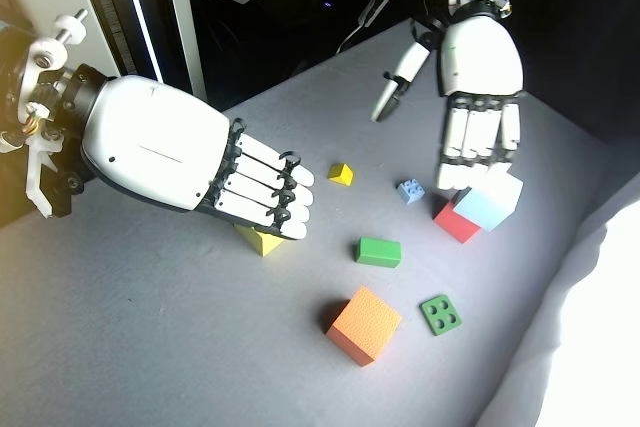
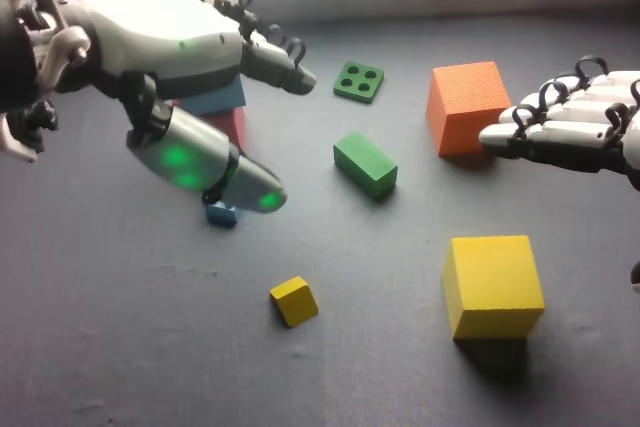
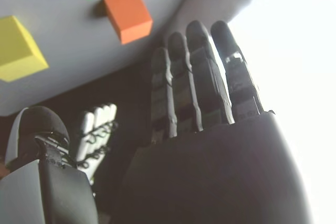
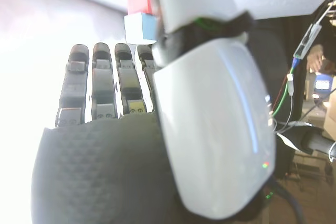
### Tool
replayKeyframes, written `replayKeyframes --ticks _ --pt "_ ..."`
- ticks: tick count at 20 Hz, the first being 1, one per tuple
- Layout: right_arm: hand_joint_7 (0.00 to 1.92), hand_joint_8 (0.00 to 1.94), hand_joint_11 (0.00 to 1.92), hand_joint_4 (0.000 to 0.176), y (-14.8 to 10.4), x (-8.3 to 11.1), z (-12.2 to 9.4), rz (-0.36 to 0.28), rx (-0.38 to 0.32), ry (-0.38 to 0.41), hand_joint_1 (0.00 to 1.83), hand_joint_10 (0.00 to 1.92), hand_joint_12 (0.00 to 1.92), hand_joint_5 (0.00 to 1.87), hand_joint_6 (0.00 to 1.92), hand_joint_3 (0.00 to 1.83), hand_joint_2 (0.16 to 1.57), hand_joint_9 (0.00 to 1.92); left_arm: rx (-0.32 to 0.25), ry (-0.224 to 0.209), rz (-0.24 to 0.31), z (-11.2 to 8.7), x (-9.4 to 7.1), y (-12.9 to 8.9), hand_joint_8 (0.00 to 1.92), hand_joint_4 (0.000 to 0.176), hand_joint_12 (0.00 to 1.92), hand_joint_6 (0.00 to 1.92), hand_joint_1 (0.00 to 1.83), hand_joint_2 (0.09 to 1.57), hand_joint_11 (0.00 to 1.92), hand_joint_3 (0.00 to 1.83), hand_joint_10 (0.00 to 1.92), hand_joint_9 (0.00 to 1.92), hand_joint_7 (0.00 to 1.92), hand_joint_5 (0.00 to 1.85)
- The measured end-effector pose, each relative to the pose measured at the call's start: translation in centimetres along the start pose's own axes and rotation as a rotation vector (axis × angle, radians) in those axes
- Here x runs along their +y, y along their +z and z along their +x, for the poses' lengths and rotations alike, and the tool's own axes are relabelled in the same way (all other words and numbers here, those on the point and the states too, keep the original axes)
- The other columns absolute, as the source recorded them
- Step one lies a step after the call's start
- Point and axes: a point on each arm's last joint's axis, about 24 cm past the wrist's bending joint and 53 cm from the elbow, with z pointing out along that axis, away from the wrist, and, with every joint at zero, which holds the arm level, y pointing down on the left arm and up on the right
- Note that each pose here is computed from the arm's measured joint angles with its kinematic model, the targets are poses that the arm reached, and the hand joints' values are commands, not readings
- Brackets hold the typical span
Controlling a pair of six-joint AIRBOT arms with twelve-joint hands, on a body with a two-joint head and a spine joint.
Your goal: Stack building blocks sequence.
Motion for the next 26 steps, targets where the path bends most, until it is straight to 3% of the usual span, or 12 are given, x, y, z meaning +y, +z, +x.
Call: replayKeyframes --ticks 2,7,10,12,15,17,19,23,26 --pt "0.12 0.02 0.00 0.000 0.1 -0.4 -0.4 0.003 -0.009 0.071 1.26 0.01 0.00 0.14 0.02 0.00 0.98 0.05 0.003 0.019 0.035 0.5 -0.3 -0.8 0.00 0.000 0.81 0.00 0.33 0.99 0.00 0.00 0.00 0.39 0.40 0.35" --pt "0.09 0.00 0.00 0.000 0.8 -2.0 0.9 0.046 0.013 0.363 1.33 0.00 0.00 0.10 0.00 0.01 0.99 0.01 0.098 0.024 0.072 4.6 -0.8 -2.7 0.00 0.000 0.83 0.00 0.32 1.00 0.00 0.00 0.00 0.41 0.41 0.35" --pt "0.07 0.01 0.00 0.000 1.4 -2.0 1.6 0.053 0.016 0.490 1.32 0.00 0.00 0.09 0.01 0.01 0.99 0.00 0.137 0.016 0.037 6.5 -0.5 -3.9 0.01 0.000 0.84 0.01 0.34 0.99 0.01 0.00 0.01 0.42 0.43 0.38" --pt "0.06 0.00 0.00 0.000 2.0 -2.4 1.9 0.063 0.011 0.538 1.29 0.00 0.00 0.08 0.00 0.01 1.00 0.00 0.131 0.006 0.010 6.4 0.0 -4.6 0.00 0.000 0.82 0.00 0.34 1.01 0.00 0.00 0.00 0.41 0.42 0.37" --pt "0.10 0.01 0.00 0.000 2.8 -3.0 2.8 0.087 0.027 0.634 1.33 0.00 0.00 0.12 0.01 0.00 0.99 0.01 0.123 0.040 -0.002 6.1 -0.4 -5.2 0.01 0.000 0.83 0.01 0.35 1.00 0.02 0.00 0.01 0.44 0.45 0.40" --pt "0.08 0.00 0.00 0.000 3.2 -2.5 2.9 0.076 0.034 0.658 1.28 0.00 0.00 0.10 0.01 0.00 0.99 0.00 0.113 0.039 0.016 5.7 -0.9 -5.3 0.01 0.000 0.84 0.01 0.35 1.00 0.03 0.00 0.01 0.44 0.46 0.40" --pt "0.11 0.01 0.00 0.000 3.5 -1.9 3.2 0.065 0.043 0.663 1.35 0.00 0.00 0.13 0.02 0.00 0.97 0.00 0.115 0.044 0.015 5.8 -1.0 -5.1 0.00 0.000 0.88 0.00 0.32 1.01 0.00 0.00 0.00 0.44 0.46 0.42" --pt "0.12 0.01 0.00 0.000 3.9 -2.3 5.3 0.089 0.090 0.659 1.37 0.01 0.00 0.13 0.01 0.00 0.99 0.02 0.106 0.029 0.017 5.7 -1.7 -4.8 0.01 0.000 0.87 0.01 0.30 1.03 0.02 0.01 0.01 0.45 0.47 0.42" --pt "0.15 0.02 0.00 0.000 4.6 -2.3 5.5 0.079 0.087 0.660 1.43 0.01 0.00 0.16 0.02 0.02 1.02 0.05 0.103 0.015 0.009 5.6 -1.6 -4.8 0.00 0.000 0.83 0.00 0.28 1.04 0.00 0.01 0.00 0.43 0.45 0.40"
